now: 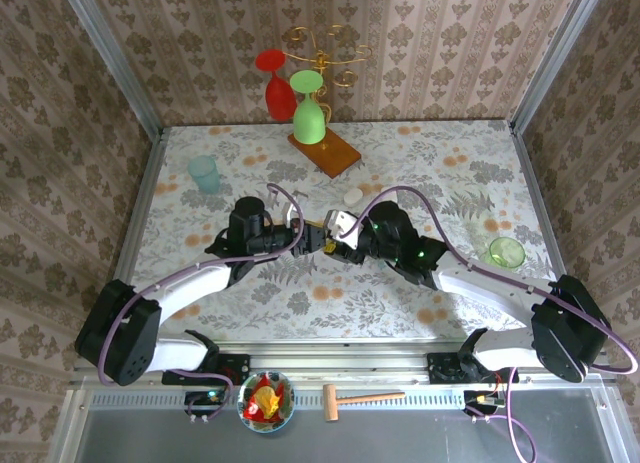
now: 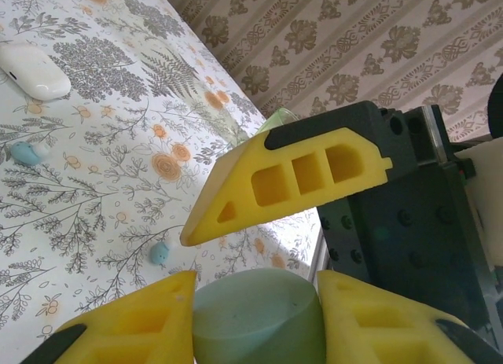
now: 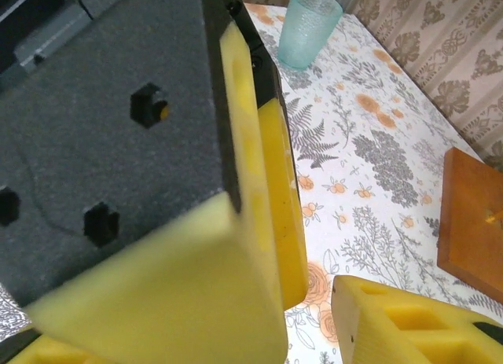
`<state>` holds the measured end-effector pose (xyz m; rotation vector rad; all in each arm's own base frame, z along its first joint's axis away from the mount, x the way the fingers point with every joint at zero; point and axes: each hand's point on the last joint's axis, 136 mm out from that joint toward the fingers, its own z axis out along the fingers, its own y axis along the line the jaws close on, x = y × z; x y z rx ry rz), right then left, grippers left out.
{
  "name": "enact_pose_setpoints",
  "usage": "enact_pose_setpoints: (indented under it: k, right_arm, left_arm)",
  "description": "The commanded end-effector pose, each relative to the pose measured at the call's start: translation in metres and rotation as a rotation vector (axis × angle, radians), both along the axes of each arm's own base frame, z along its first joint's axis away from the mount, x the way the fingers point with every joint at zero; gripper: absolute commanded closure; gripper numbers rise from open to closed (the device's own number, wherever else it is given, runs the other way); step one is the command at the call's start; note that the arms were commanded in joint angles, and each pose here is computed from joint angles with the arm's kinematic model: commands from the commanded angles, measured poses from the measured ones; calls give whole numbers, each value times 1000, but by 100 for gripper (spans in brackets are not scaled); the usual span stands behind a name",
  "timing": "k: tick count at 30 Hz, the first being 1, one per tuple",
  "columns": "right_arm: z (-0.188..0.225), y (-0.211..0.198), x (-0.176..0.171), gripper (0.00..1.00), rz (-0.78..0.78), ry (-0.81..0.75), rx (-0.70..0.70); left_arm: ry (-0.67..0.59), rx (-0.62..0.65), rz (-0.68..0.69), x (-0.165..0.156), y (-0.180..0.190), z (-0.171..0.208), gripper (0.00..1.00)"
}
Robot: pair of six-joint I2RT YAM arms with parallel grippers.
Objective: Insert wireless bluetooth earbuds into charging case
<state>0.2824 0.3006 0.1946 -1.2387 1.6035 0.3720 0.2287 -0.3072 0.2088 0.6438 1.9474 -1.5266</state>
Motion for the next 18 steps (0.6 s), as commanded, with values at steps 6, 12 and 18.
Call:
enact_pose_setpoints:
  k: [6, 12, 18]
  right_arm:
    - [9, -6, 5, 47, 11, -7, 29]
    - [4, -5, 0, 55, 28, 14, 21]
    - [-1, -5, 0, 58, 36, 22, 1]
  left_arm:
    - [-14, -16, -19, -4, 8, 15, 69]
    - [-20, -24, -9, 0, 9, 20, 69]
    - [-31, -50, 9, 3, 11, 28, 69]
